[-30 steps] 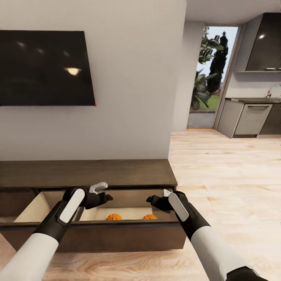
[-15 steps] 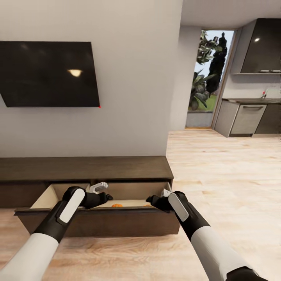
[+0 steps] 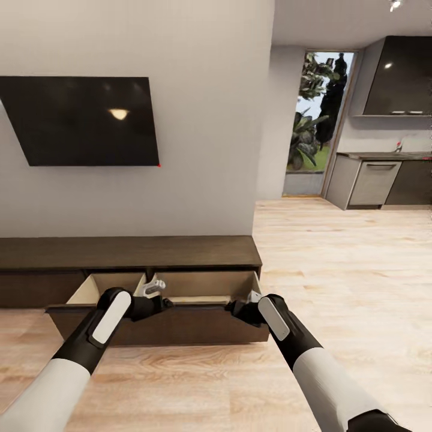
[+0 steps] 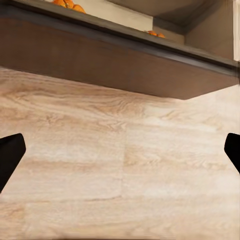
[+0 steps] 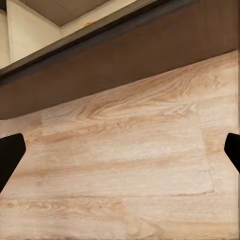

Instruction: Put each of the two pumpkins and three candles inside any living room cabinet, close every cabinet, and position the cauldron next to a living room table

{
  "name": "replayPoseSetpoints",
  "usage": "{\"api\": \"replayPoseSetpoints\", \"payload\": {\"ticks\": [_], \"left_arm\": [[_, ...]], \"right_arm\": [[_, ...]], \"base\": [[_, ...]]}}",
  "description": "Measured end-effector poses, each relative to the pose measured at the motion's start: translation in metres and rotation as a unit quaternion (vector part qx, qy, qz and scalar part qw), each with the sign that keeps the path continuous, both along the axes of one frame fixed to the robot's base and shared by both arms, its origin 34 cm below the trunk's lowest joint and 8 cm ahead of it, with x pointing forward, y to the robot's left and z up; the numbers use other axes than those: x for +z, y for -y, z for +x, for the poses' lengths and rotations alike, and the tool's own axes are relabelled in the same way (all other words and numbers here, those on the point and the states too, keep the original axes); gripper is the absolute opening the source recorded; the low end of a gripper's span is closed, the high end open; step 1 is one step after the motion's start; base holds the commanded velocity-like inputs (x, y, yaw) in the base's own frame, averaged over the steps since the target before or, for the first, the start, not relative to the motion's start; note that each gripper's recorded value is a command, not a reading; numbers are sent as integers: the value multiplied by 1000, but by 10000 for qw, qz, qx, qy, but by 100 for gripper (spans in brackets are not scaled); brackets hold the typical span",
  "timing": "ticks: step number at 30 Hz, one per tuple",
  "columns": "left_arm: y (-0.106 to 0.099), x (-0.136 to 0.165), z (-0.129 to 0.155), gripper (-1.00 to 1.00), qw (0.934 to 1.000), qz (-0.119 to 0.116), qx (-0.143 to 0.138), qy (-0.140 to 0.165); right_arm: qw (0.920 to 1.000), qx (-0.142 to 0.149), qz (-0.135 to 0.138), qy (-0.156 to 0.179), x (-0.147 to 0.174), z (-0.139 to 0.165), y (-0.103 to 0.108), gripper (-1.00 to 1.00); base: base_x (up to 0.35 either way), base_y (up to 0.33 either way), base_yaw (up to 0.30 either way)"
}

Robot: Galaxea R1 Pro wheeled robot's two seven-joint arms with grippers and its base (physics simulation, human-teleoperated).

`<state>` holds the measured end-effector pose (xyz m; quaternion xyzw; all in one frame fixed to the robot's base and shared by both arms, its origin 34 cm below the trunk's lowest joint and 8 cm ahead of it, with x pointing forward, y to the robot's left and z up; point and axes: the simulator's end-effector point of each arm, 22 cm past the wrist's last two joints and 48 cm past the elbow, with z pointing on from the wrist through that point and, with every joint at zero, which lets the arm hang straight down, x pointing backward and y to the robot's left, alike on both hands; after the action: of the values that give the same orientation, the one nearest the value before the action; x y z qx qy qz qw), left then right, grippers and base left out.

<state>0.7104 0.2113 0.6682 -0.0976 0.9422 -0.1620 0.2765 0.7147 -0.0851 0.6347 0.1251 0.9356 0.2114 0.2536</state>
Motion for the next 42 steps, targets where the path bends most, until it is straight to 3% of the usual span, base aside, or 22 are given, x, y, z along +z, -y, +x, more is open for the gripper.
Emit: {"api": "replayPoseSetpoints", "payload": {"ticks": [6, 9, 12, 15, 17, 23, 29, 33, 42], "left_arm": [[-7, 22, 18, 100, 9987, -10, 295, 413], [-9, 29, 23, 100, 9980, 94, 332, 536], [-23, 39, 35, 100, 9925, 648, 416, 948], [-33, 42, 40, 100, 9875, 943, 466, 1173], [-40, 33, 37, 100, 9832, 1129, 559, 1320], [-55, 16, 28, 100, 9716, 1206, 952, 1801], [-77, -26, 13, 100, 9624, 1395, 1317, 1923], [-79, -49, 5, 100, 9575, 1555, 1316, 2041], [-78, -72, -1, 100, 9539, 1633, 1288, 2165]], "right_arm": [[10000, 20, -50, 2, 11, 1, 0, 100], [9999, 100, -137, 10, 14, 0, -2, 100], [9979, 175, -479, 388, 18, 7, -6, 100], [9944, 112, -671, 805, 25, 17, -7, 100], [9894, -38, -862, 1167, 22, 23, -2, 100], [9816, -486, -1208, 1399, -13, 17, 26, 100], [9761, -441, -1650, 1341, -45, 1, 45, 100], [9750, -435, -1721, 1333, -61, -11, 48, 100], [9728, -265, -1872, 1339, -94, -29, 47, 100]], "base": [[-340, 0, 0], [-337, 0, 0], [-256, 0, 0], [-127, 0, 0], [-49, 0, 0], [-16, 0, 0], [-2, 0, 0], [0, 0, 0], [0, 0, 0]]}}
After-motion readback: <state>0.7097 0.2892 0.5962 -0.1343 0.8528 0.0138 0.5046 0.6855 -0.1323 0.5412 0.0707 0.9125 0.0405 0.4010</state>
